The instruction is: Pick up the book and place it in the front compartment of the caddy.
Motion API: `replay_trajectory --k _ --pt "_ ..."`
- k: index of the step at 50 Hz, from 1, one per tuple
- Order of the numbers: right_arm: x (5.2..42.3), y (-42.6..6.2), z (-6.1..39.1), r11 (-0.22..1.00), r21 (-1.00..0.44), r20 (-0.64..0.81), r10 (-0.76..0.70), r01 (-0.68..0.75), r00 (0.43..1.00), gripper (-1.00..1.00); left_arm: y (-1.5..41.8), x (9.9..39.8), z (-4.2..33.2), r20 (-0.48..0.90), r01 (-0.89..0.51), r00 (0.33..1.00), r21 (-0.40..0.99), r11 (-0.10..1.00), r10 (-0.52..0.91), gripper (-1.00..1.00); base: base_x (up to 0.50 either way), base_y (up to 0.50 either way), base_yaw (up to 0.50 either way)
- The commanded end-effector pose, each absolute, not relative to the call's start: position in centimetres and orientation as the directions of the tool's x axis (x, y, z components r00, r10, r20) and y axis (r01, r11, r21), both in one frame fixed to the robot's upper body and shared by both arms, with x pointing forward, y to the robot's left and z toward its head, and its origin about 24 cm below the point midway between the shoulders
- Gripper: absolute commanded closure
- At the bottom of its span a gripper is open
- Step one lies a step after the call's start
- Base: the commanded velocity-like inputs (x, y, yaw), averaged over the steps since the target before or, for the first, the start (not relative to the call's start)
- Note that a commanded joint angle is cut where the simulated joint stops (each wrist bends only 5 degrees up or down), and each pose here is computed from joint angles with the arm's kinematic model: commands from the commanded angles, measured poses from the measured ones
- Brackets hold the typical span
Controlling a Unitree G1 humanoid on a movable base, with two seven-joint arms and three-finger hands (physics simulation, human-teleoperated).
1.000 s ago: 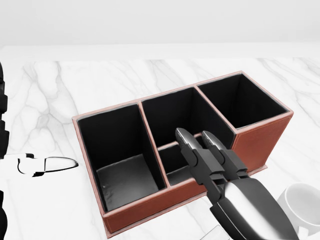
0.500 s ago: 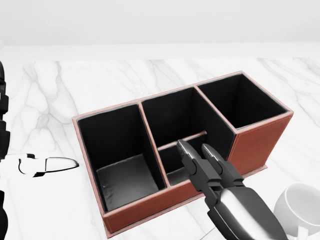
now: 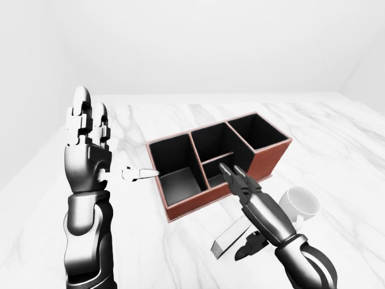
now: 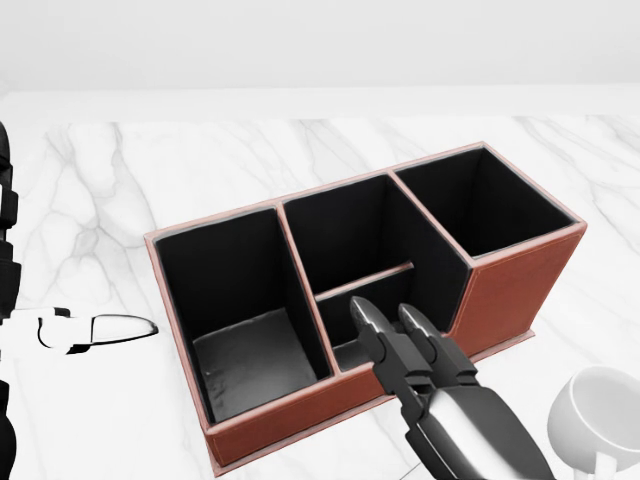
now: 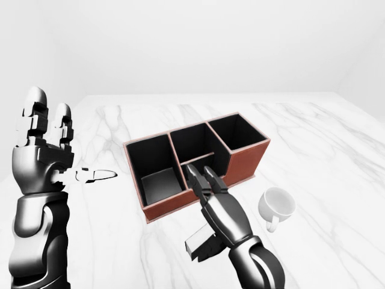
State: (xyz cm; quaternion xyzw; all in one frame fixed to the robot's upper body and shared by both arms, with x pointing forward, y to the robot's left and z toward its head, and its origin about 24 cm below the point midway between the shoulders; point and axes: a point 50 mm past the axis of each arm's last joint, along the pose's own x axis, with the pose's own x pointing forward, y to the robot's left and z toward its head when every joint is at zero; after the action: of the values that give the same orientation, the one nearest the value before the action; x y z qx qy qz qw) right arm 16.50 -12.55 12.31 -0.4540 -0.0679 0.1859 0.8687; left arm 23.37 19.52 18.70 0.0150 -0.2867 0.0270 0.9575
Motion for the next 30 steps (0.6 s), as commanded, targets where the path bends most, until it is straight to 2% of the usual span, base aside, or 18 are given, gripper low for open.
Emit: replay_trajectory --k 1,30 --pt "16.5 -12.4 11.4 0.509 -0.818 -0.063 0.386 -0.269 0.920 -1.00 19.5 23.4 18.8 0.552 -0.061 0.833 0.013 0.998 0.044 -1.00 0.00 0.00 0.00" --pt "16.5 -12.3 9.7 0.494 -0.823 -0.086 0.382 -0.282 0.920 -1.00 19.5 23.3 18.8 0.554 -0.060 0.832 0.013 0.998 0.043 -1.00 0.00 0.00 0.00"
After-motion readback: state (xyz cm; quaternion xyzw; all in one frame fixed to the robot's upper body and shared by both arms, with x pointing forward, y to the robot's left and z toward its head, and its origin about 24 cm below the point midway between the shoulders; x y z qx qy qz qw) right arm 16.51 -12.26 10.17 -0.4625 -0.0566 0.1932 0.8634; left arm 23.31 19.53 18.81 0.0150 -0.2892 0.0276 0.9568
